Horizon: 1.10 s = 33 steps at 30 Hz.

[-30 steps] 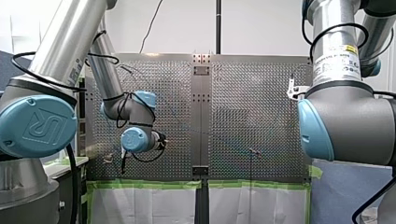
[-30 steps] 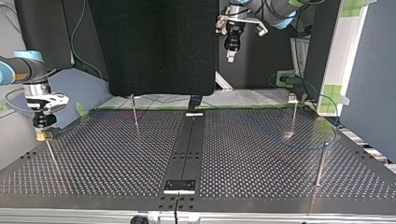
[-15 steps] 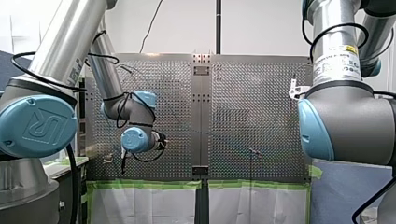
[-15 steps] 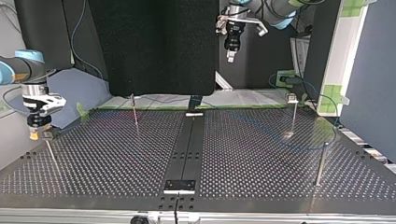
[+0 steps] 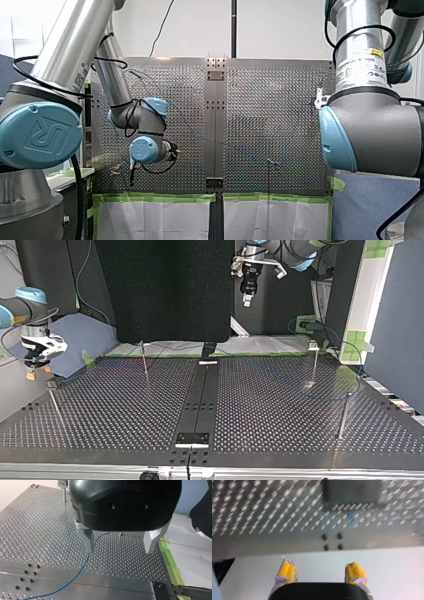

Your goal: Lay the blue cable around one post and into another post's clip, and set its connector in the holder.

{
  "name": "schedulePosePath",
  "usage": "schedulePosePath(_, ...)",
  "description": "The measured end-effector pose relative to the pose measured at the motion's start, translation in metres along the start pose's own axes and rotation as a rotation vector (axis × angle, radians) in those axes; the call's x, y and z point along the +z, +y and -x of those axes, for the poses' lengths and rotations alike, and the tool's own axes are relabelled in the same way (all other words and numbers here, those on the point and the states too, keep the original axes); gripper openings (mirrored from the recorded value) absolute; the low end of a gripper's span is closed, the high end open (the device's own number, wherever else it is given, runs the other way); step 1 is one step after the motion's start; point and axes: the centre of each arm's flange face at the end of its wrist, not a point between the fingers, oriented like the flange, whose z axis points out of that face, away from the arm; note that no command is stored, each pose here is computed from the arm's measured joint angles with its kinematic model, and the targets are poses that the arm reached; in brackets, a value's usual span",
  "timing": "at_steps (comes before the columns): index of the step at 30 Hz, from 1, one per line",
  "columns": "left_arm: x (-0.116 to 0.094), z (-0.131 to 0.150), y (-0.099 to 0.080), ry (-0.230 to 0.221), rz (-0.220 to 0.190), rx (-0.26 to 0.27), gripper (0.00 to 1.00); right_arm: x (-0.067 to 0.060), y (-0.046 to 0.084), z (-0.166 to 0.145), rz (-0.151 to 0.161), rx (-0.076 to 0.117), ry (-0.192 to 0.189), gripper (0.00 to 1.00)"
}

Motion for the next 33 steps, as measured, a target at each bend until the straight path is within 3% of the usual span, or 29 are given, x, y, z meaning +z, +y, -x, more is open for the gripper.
schedulePosePath(4, 0.0, 0.0, 0.0, 0.0, -0.001, -0.001, 1.0, -0.011, 0.005, -0.003, 0.045, 0.018, 0.011, 1.0)
schedulePosePath(8, 0.0, 0.0, 0.0, -0.002, -0.003, -0.002, 1.0, -0.02, 0.003, -0.009, 0.068, 0.039, 0.038, 1.0)
schedulePosePath(11, 0.001, 0.001, -0.001, -0.004, -0.003, -0.003, 1.0, -0.026, -0.003, -0.014, 0.077, 0.044, 0.059, 1.0)
schedulePosePath(15, 0.001, 0.001, -0.001, -0.003, -0.004, -0.003, 1.0, -0.035, -0.012, -0.021, 0.088, 0.028, 0.089, 1.0)
schedulePosePath(20, 0.001, 0.001, -0.001, -0.002, -0.004, -0.004, 1.0, -0.049, -0.026, -0.03, 0.101, -0.011, 0.13, 1.0)
schedulePosePath(26, 0.001, 0.0, -0.001, -0.001, -0.004, -0.005, 1.0, -0.065, -0.05, -0.03, 0.085, -0.057, 0.149, 1.0)
schedulePosePath(33, 0.001, 0.001, -0.001, -0.002, -0.004, -0.012, 1.0, -0.089, -0.081, -0.019, 0.076, -0.063, 0.128, 1.0)
